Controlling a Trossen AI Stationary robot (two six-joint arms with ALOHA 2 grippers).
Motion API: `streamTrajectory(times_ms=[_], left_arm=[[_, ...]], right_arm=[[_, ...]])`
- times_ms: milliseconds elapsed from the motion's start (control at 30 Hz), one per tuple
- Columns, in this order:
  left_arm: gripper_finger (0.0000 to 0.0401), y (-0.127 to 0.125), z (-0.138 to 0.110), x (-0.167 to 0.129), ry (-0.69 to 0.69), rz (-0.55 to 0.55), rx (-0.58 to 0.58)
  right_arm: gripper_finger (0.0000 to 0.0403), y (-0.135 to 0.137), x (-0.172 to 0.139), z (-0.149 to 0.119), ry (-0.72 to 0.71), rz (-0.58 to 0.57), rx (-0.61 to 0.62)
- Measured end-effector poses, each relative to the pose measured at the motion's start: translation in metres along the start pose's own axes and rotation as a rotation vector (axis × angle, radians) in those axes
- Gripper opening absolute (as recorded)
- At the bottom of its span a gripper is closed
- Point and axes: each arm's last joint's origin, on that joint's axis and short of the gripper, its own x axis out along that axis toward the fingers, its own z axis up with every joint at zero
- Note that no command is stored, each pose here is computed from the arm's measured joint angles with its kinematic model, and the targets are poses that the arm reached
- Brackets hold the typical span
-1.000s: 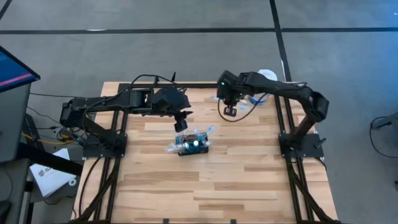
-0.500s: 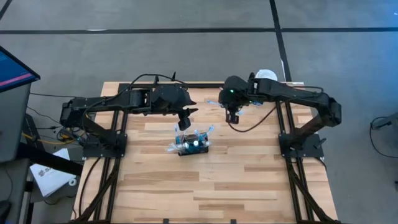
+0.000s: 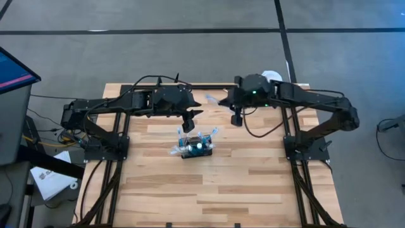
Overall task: Pick & Place toothbrushing station
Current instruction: Put the blue toothbrush into the wire organizer
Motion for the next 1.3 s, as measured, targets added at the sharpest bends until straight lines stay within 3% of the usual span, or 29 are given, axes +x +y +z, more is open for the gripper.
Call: streamTrajectory(times_ms=[500,667,1300], left_arm=[[0.0114,-0.002,0.011,-0.001,-0.115,-0.005,0.031],[0.0114,-0.008,0.008,0.005,-0.174,-0.08,0.087],[0.0114,-0.019,-0.006,0.024,-0.541,-0.134,0.194]], right_arm=[[0.0,0.017,-0.027,0.034,-0.372,0.117,-0.009],[0.0,0.017,-0.036,0.039,-0.443,0.129,-0.017],[0.0002,0.022,-0.046,0.041,-0.48,0.186,-0.029]])
